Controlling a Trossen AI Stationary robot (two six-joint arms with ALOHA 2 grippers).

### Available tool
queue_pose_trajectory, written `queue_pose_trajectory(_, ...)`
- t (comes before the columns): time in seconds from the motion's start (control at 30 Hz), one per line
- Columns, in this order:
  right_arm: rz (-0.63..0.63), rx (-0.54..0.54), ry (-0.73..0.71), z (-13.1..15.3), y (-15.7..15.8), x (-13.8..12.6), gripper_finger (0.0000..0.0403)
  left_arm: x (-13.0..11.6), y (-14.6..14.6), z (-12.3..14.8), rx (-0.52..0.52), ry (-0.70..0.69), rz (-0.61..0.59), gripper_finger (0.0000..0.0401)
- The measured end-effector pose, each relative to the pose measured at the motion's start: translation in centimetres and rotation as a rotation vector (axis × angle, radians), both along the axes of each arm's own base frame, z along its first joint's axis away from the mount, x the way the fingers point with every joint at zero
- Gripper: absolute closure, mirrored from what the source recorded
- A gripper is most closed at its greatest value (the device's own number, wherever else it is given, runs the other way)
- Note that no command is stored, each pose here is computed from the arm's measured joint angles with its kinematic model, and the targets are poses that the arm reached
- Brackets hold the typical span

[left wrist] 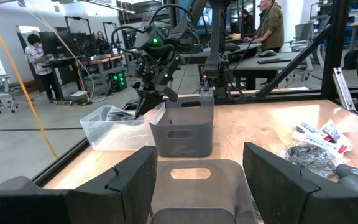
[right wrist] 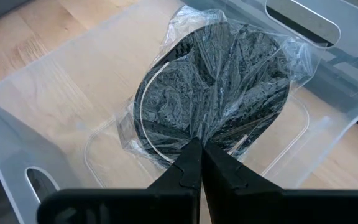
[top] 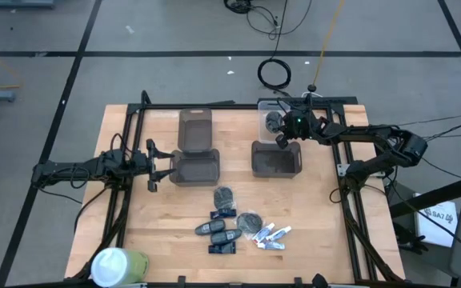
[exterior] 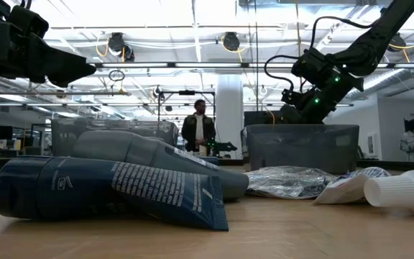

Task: Pick & Place Travel size toiletries
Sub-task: Put the top right black hairbrush into the transparent bin

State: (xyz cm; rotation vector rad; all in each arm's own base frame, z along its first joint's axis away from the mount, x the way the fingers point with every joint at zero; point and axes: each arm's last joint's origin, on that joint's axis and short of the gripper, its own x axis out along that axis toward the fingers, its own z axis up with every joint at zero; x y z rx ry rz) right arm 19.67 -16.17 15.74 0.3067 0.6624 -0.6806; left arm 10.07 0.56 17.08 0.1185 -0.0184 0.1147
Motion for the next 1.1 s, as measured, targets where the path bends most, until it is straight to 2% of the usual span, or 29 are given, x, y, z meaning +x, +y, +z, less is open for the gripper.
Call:
queue_pose_trajectory(0.57, 0.000, 0.001, 0.001, -0.02, 0.01, -0.01, 0.0401, 0.00, 0.00, 0.00, 0.000, 0.000, 0.000, 0.0167)
queue_pose_trajectory(1.1, 0.000, 0.000, 0.001, -0.02, 0.01, -0.01, 0.0371, 0.00, 0.00, -0.01, 0.000, 0.000, 0.000, 0.0167)
